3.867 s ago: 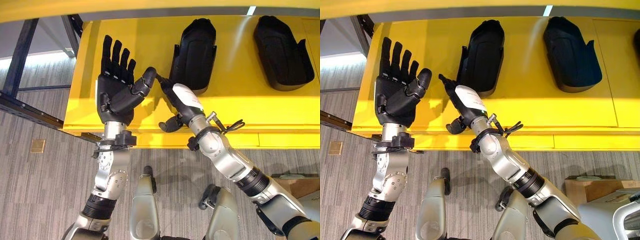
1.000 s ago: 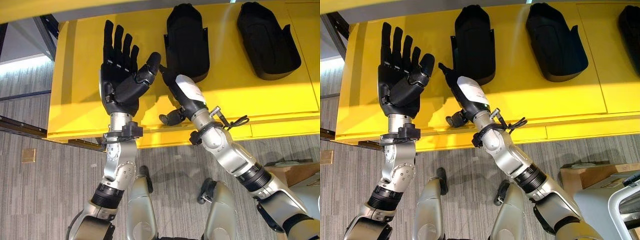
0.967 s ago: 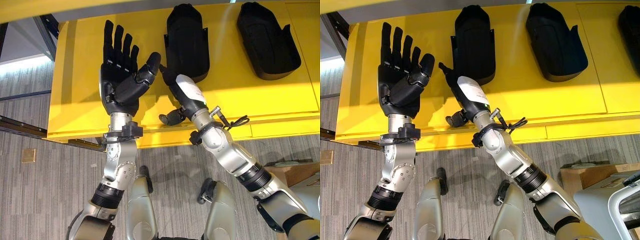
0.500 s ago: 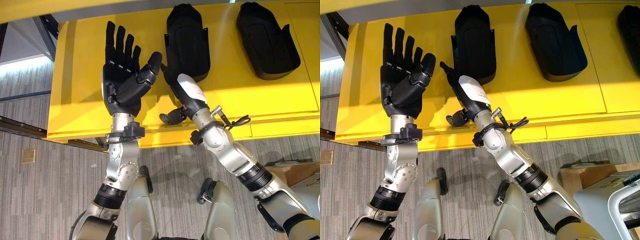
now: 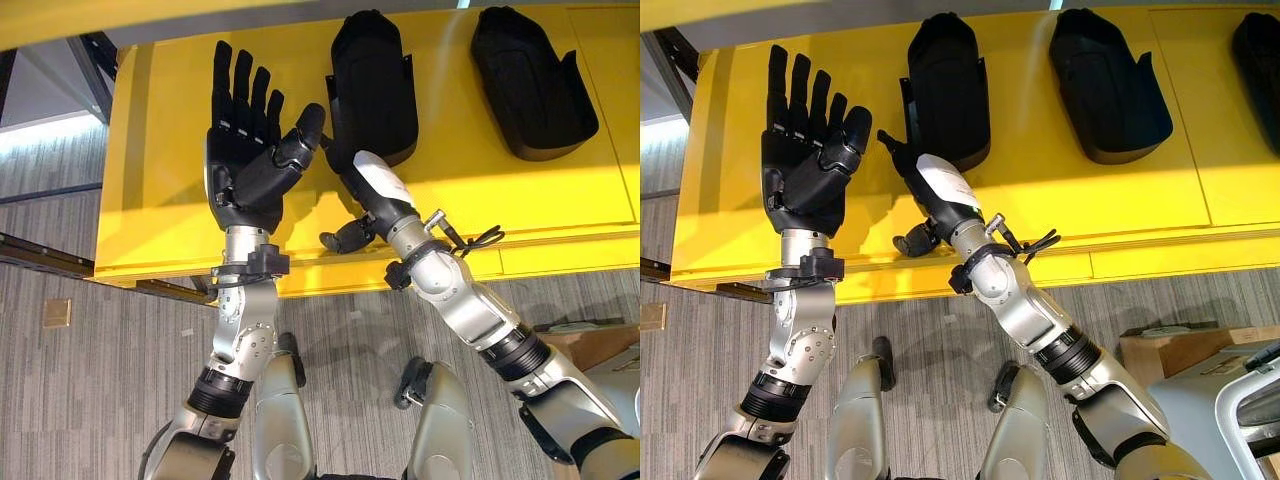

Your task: Move parts from the plastic box to the shelf.

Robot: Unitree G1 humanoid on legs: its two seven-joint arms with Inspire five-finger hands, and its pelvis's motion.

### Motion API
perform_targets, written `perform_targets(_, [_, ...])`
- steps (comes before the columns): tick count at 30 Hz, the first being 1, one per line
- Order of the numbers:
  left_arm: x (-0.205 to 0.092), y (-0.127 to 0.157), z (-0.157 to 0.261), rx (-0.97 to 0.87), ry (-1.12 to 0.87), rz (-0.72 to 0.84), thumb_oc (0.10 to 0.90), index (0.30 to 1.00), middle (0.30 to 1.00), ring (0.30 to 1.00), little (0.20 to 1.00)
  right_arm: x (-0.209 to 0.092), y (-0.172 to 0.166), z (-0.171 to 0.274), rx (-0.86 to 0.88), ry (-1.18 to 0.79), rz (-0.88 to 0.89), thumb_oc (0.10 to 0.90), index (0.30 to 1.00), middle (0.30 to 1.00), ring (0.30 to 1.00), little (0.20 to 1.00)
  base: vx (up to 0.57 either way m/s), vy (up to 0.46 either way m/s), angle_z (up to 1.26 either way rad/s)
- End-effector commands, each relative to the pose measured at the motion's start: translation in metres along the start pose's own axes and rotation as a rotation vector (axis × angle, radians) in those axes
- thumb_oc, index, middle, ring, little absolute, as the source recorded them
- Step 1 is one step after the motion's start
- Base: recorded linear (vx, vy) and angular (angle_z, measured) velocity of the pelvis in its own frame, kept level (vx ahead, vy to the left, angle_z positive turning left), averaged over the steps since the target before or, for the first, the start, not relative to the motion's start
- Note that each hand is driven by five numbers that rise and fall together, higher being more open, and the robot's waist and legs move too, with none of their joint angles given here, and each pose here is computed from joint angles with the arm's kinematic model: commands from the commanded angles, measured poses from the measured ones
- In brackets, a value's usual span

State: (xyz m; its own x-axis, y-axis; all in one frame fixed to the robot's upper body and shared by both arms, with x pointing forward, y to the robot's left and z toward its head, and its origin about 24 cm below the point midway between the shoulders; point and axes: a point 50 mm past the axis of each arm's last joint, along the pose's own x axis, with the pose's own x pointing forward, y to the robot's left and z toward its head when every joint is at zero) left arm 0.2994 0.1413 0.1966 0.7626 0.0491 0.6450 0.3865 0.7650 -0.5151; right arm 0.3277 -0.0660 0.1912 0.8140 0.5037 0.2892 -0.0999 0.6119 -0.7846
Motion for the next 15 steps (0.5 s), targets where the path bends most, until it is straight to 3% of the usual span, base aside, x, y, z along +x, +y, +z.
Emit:
perform_targets(1, [0.0178,-0.0449,0.0415,-0.05,-0.257,-0.255,0.9,1.0,1.0,1.0,1.0,0.0077,-0.0127,0.0345,0.074,-0.161,-0.051,0.9,1.0,1.0,1.0,1.0,0.0,0.0,0.0])
perform_targets(15, [0.0187,-0.0453,0.04,-0.061,-0.255,-0.257,0.9,1.0,1.0,1.0,1.0,0.0091,-0.0143,0.0346,0.09,-0.179,-0.052,0.9,1.0,1.0,1.0,1.0,0.0,0.0,0.0])
